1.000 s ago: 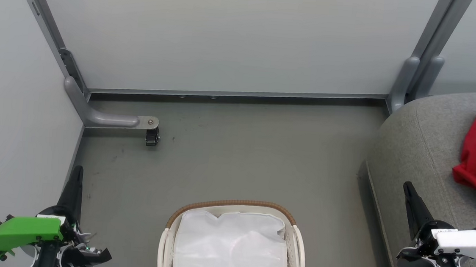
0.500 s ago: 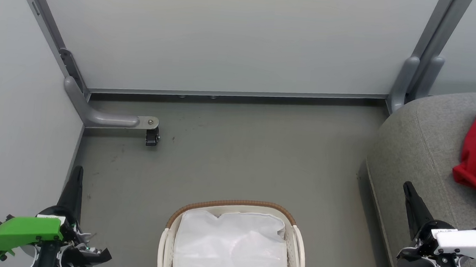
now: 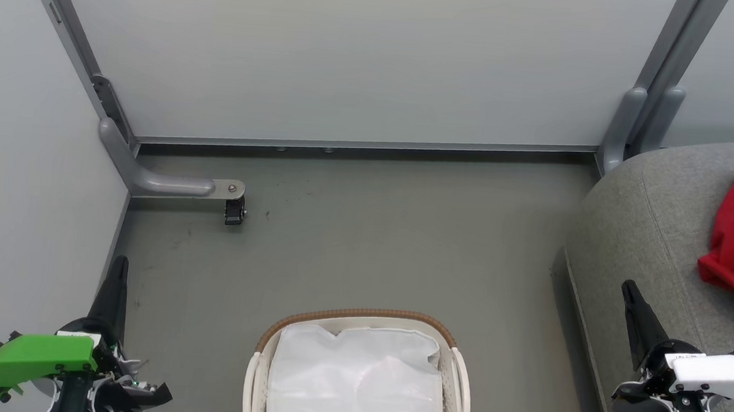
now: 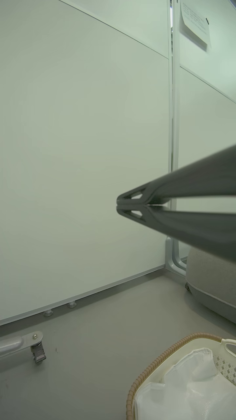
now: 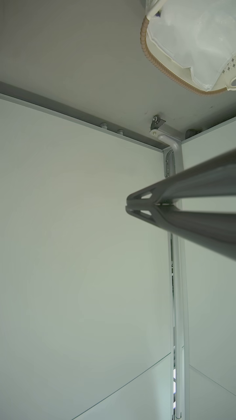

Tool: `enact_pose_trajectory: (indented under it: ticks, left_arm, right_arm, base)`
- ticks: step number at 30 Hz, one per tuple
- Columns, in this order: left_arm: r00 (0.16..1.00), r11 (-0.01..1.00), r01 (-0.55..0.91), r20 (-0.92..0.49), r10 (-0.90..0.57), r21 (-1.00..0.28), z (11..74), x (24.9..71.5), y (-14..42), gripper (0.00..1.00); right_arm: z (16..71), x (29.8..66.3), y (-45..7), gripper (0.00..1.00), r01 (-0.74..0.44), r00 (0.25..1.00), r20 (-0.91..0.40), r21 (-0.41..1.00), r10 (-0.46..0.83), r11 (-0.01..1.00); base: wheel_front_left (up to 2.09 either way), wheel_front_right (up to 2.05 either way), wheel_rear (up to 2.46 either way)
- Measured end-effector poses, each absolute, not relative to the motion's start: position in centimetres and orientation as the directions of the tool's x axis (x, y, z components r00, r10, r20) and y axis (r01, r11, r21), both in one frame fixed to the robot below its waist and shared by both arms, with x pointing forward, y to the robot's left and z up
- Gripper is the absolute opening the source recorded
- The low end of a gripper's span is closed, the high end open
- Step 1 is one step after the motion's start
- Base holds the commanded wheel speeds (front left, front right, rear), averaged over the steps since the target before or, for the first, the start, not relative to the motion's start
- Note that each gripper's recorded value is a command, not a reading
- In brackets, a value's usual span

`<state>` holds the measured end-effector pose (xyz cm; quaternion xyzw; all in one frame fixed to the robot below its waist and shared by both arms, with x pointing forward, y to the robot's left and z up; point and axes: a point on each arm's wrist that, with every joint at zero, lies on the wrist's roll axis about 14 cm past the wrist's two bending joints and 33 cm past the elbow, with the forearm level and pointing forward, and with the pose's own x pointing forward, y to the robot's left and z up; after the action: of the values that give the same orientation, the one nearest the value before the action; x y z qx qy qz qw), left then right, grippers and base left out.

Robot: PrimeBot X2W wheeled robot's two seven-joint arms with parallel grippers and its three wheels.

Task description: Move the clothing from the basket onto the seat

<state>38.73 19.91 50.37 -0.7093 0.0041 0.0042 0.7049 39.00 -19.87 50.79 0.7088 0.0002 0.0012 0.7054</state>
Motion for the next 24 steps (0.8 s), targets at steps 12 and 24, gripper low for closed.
enact_pose_trajectory:
  ticks: [12,24]
  left_arm:
    - [1.0,-0.006,-0.012,-0.012,0.0,-1.0,50.37,38.73,19.92,0.0]
    - [1.0,-0.006,-0.012,-0.012,0.0,-1.0,50.37,38.73,19.91,0.0]
  right_arm:
    - [50.79,39.0,-19.88,0.0,-0.001,1.0,0.001,1.0,0.002,-0.005]
    - [50.79,38.99,-19.88,0.0,-0.001,1.0,0.001,1.0,0.002,-0.005]
  base:
    - [0.0,0.0,0.0]
    - [0.0,0.0,0.0]
